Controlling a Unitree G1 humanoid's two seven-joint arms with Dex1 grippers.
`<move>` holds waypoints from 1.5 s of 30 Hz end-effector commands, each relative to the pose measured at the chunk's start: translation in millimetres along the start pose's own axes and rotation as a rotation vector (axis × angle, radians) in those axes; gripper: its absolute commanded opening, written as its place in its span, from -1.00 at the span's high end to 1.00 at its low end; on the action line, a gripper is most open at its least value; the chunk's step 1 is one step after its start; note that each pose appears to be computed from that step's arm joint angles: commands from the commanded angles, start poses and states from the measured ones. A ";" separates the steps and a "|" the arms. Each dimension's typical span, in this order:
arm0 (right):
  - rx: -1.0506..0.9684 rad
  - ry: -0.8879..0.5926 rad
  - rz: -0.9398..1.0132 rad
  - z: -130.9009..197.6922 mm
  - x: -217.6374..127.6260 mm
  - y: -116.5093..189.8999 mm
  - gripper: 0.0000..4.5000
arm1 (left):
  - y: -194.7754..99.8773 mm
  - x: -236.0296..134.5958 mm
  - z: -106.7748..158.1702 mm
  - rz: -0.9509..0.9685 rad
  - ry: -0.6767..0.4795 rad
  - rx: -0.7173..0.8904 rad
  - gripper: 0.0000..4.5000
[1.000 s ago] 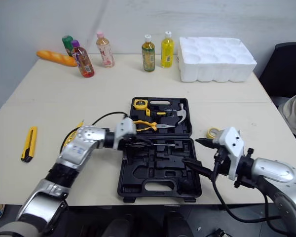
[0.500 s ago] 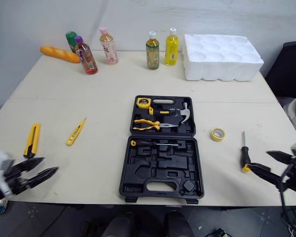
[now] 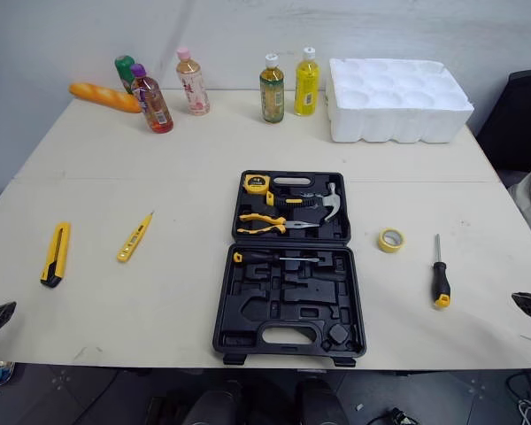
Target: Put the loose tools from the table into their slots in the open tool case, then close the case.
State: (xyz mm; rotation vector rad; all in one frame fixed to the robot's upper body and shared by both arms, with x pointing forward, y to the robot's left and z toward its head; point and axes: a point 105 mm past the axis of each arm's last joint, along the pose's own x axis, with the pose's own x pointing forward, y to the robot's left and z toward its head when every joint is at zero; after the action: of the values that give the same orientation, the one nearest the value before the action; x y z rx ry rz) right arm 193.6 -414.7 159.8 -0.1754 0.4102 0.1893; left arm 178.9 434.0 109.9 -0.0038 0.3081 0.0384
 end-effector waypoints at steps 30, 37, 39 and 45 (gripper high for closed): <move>0.160 -0.120 -0.279 7.6 55.4 121.8 -1.00 | -331.4 17.4 136.1 -1.586 -0.248 0.488 -0.98; 0.210 0.009 -0.234 9.3 72.1 115.8 -1.00 | -361.2 18.7 146.3 -1.702 -0.333 0.532 -0.98; 0.228 0.029 -0.214 12.4 77.5 114.6 -1.00 | -366.7 20.5 146.7 -1.705 -0.354 0.537 -0.98; 0.305 0.109 -0.235 6.7 91.1 105.1 -1.00 | -377.4 19.5 149.5 -1.714 -0.402 0.521 -0.98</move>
State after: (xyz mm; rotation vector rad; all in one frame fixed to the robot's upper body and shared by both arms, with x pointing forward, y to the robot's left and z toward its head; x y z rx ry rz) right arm 256.6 -293.1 113.2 0.0728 0.5113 -0.0901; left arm 260.4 61.0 236.3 0.2175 -0.1198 -1.7214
